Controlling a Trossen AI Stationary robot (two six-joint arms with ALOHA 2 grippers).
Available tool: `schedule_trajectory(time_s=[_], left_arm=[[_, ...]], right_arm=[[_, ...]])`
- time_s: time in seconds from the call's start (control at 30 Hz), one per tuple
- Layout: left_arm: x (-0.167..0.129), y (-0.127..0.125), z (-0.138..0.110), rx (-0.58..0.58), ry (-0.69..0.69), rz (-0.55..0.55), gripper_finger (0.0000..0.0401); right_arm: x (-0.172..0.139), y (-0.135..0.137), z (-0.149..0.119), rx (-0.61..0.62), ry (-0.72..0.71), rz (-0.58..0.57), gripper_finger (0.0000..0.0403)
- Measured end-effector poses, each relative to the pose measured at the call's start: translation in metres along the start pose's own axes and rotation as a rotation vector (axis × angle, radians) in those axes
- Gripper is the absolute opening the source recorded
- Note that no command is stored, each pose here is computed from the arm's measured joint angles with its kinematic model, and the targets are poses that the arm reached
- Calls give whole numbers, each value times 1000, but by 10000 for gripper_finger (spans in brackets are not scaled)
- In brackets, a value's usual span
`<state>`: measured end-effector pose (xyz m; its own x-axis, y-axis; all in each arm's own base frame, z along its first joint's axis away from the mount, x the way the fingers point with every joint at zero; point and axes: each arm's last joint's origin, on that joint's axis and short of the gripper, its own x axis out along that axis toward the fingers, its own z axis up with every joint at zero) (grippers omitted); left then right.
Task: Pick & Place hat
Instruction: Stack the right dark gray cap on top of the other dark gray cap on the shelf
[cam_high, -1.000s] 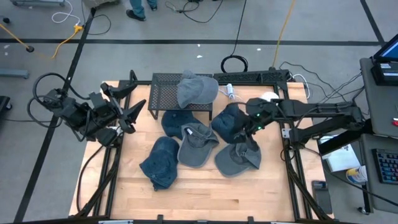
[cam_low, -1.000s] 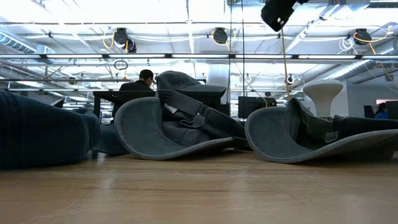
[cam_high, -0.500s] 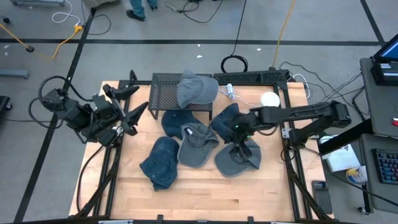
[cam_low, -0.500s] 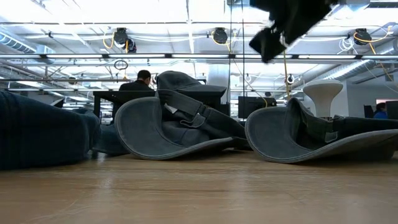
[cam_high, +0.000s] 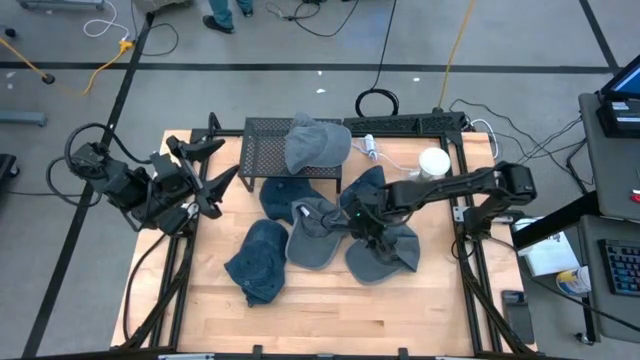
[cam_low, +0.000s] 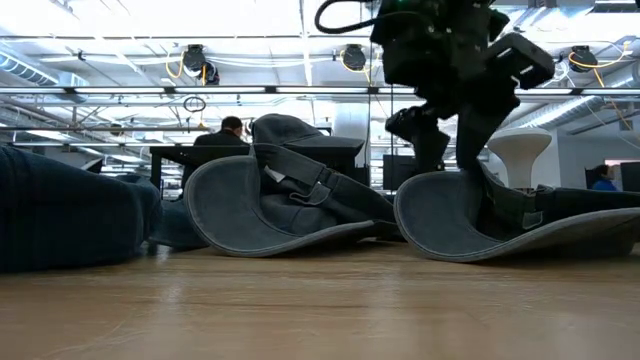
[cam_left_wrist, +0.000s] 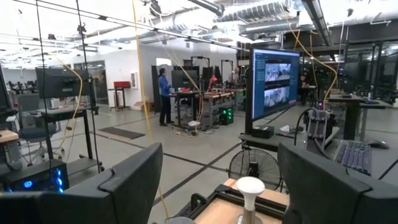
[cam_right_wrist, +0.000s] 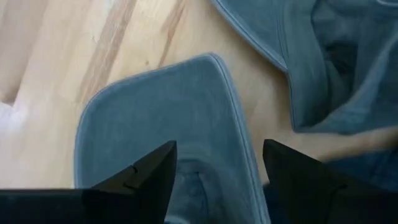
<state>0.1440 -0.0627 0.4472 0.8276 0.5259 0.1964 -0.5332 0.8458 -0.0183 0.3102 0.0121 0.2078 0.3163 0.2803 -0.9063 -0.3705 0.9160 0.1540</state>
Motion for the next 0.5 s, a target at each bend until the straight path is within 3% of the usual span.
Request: schedule_trajectory(time_s=[0.27, 0.5], left_arm=[[0, 0, 0, 1, 0, -1, 319], [0, 0, 0, 9, 0, -1, 319]], right_arm=[[16, -5, -3, -32, 62, -2, 191], [9, -3, -2, -52, 41, -9, 67]])
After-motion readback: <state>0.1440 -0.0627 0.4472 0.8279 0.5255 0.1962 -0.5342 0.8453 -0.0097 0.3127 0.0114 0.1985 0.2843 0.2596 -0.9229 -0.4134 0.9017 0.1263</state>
